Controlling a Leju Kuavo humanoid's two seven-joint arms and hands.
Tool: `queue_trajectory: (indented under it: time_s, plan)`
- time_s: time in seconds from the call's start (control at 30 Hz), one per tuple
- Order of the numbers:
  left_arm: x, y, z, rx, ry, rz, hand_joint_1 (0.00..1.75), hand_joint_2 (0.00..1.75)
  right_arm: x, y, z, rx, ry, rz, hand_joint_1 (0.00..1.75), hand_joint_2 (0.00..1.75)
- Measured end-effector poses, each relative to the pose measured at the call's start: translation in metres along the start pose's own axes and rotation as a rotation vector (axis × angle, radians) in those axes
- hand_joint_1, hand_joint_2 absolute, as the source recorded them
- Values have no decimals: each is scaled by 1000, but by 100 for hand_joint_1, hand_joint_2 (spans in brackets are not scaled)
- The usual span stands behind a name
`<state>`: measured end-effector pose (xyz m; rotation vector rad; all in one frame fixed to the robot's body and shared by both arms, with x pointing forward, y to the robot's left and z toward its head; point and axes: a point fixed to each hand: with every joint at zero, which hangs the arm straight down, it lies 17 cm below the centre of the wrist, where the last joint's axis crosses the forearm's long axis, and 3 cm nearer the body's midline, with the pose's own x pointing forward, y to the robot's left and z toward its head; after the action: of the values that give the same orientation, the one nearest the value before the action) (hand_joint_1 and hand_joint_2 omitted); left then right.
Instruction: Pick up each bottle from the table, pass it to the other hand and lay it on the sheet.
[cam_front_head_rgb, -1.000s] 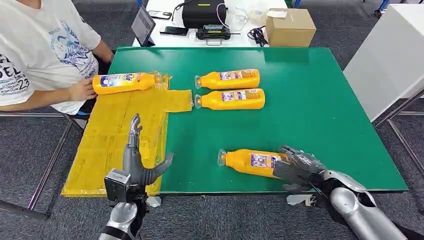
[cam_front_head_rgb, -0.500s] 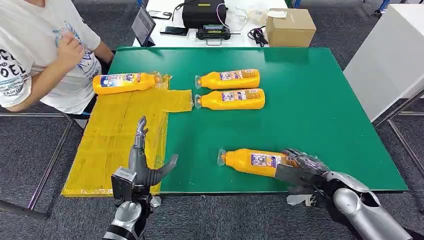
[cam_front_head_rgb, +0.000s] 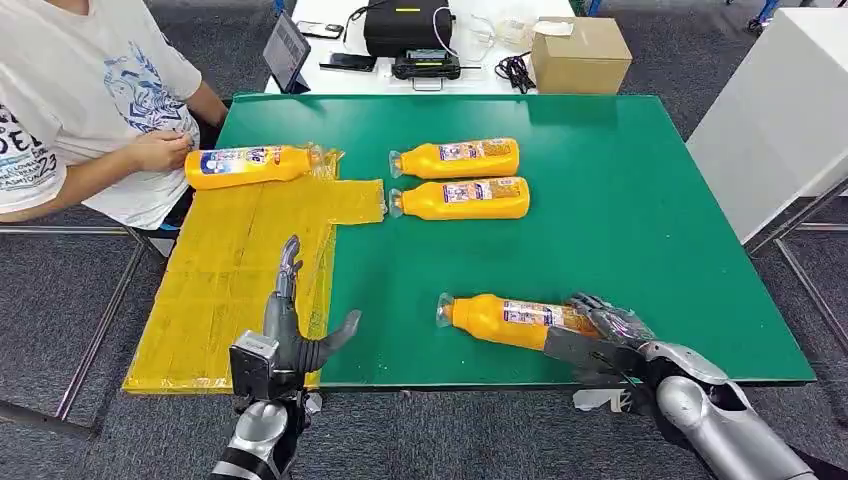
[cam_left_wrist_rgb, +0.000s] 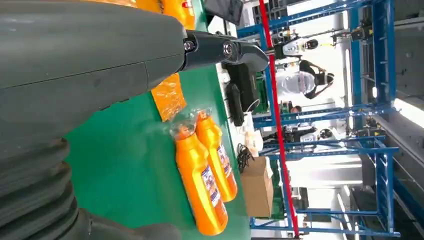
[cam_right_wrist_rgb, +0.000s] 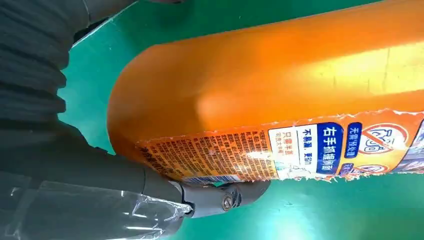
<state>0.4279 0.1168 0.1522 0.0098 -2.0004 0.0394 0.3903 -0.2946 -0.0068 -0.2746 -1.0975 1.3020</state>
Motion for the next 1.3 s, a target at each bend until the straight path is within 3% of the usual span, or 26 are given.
queue_trajectory:
  time_s: [0.1,0.17,0.37,0.4,0.43,0.47,0.5,0.53,0.57,1.3]
  plan:
    - [-1,-1,1,-4,3,2,0,175,0,1,-1,0,1,-1,2,175]
    - [-1,-2,1,-9,4,2,0,175,0,2,-2,1,3,3,23,175]
    - [-3,-5,2,-14,9,2,0,175,0,7,-5,-5,7,2,23,175]
    - [-3,-5,2,-14,10,3,0,175,0,7,-5,-6,7,1,49,175]
    - [-4,-5,3,-15,11,2,0,175,0,7,-5,-6,7,0,113,175]
    - [-4,-5,3,-16,13,2,0,175,0,7,-6,-5,7,-1,136,175]
    - [-4,-6,3,-16,14,2,0,175,0,8,-6,-5,7,-2,145,175]
    - [-4,-6,3,-16,13,2,0,175,1,7,-6,-8,6,-2,166,175]
    - [-5,-6,3,-17,14,2,0,175,1,8,-6,-10,5,-2,173,175]
    - [-7,-11,6,-41,22,12,0,175,19,15,-13,-98,-46,-12,175,175]
